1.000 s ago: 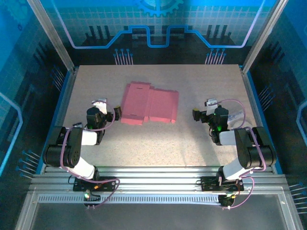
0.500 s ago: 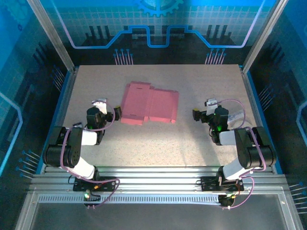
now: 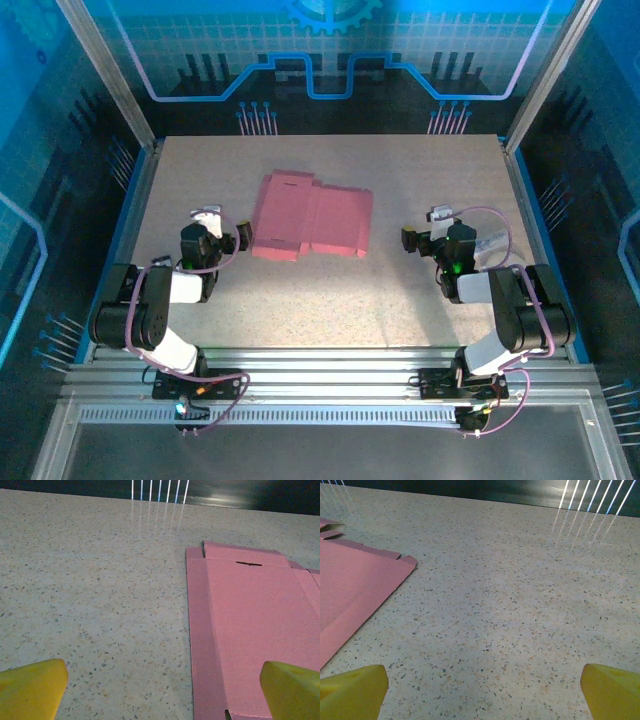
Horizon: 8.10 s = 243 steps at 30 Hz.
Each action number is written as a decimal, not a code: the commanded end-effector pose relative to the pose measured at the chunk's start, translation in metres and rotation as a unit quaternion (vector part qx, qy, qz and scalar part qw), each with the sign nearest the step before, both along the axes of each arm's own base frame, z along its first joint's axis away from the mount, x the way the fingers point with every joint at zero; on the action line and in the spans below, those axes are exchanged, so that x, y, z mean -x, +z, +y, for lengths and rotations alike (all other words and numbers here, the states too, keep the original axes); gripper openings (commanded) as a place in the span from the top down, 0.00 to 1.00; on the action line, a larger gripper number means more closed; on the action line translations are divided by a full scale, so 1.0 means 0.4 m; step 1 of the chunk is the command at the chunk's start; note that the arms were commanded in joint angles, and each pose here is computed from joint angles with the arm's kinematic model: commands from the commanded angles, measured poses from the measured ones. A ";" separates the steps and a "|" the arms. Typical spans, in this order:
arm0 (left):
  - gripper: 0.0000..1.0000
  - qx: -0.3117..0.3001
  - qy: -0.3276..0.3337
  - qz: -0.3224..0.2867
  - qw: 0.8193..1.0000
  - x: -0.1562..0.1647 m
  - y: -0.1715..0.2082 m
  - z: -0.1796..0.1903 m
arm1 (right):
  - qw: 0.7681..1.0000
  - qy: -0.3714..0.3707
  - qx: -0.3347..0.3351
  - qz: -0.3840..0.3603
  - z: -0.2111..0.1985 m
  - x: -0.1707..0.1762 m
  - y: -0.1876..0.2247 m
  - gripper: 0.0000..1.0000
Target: Fold the paper box
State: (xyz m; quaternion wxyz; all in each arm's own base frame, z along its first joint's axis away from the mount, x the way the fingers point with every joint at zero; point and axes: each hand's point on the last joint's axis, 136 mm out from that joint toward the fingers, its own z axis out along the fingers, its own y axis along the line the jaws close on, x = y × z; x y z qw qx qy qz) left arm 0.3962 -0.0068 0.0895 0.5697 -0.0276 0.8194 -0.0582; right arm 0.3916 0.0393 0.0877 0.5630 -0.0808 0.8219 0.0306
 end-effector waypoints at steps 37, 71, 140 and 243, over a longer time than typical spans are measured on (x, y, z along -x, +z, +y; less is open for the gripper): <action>0.01 0.303 -0.011 0.243 0.922 0.367 0.145 -0.200 | 0.980 0.031 -0.119 0.157 0.268 0.207 0.298 0.00; 0.01 0.376 0.015 0.317 0.871 0.384 0.041 -0.236 | 0.912 0.007 -0.111 0.394 0.489 -0.054 -0.098 0.00; 0.01 0.435 0.011 0.337 0.835 0.357 -0.014 -0.315 | 0.899 -0.026 -0.115 0.422 0.406 -0.052 -0.161 0.00; 0.19 0.176 0.098 0.482 0.853 0.190 -0.168 -0.238 | 0.893 -0.001 -0.128 0.431 0.425 0.473 -0.176 0.00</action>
